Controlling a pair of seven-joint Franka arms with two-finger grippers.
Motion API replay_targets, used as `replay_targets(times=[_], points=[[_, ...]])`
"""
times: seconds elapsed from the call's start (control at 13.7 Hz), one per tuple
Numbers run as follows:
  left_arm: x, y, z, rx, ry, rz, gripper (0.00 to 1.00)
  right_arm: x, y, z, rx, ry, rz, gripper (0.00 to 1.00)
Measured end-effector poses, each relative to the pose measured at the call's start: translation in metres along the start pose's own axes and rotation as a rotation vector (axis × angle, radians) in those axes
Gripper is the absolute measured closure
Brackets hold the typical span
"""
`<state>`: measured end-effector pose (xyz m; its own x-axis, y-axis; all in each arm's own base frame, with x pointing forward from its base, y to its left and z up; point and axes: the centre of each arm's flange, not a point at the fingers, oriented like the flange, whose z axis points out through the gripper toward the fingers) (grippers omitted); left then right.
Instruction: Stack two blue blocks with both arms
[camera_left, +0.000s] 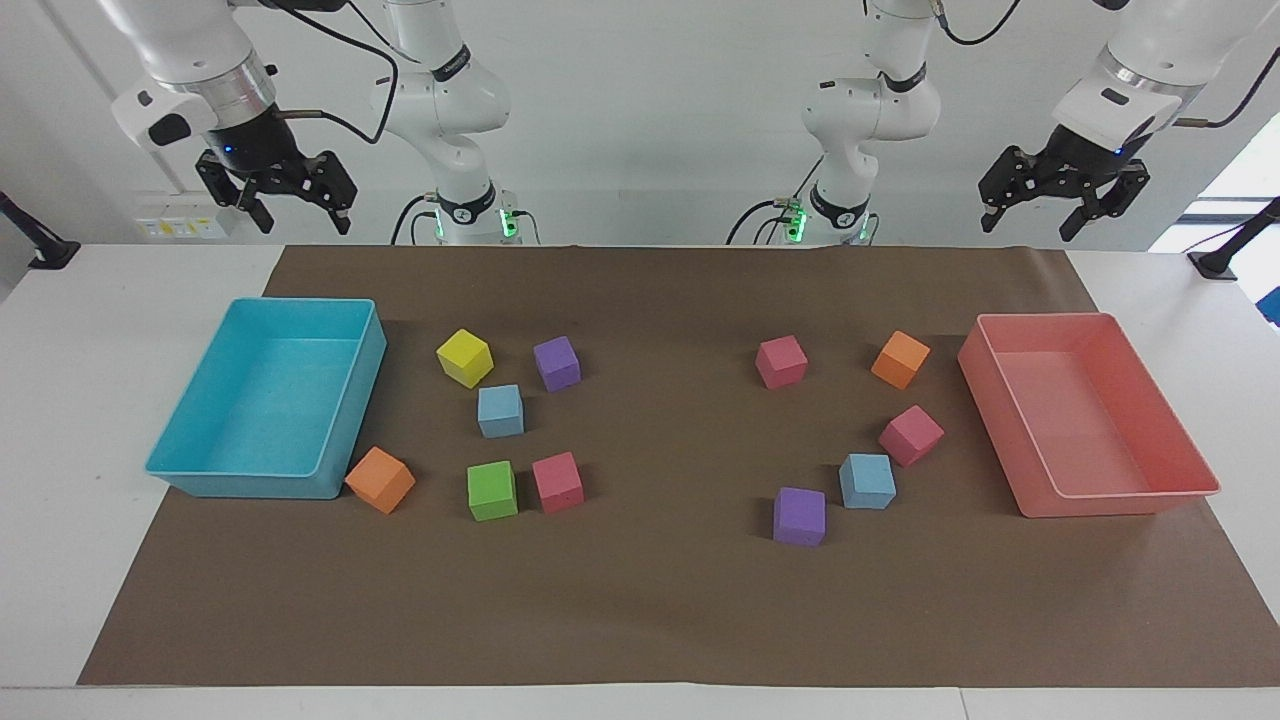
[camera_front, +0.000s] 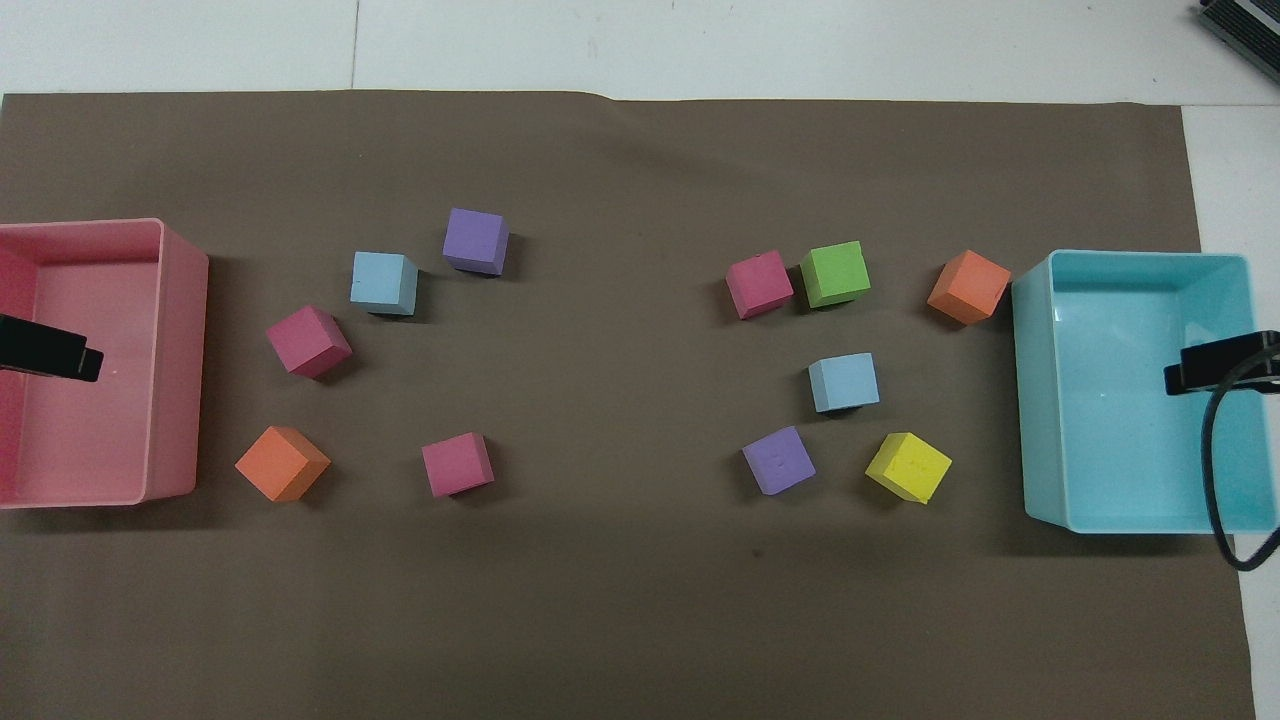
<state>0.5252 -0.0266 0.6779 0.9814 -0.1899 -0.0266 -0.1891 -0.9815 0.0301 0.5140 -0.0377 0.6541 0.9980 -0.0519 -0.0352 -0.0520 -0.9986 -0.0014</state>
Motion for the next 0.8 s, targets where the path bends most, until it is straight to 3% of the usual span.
replay_targets(times=[0.29, 0.8], points=[[-0.013, 0.002, 0.006, -0.013, -0.091, 0.0, 0.0, 0.001, -0.003, -0.001, -0.002, 0.011, -0.005, 0.0], [-0.014, 0.002, 0.003, -0.012, -0.082, 0.0, 0.0, 0.001, -0.003, 0.002, -0.003, 0.005, -0.007, 0.0]])
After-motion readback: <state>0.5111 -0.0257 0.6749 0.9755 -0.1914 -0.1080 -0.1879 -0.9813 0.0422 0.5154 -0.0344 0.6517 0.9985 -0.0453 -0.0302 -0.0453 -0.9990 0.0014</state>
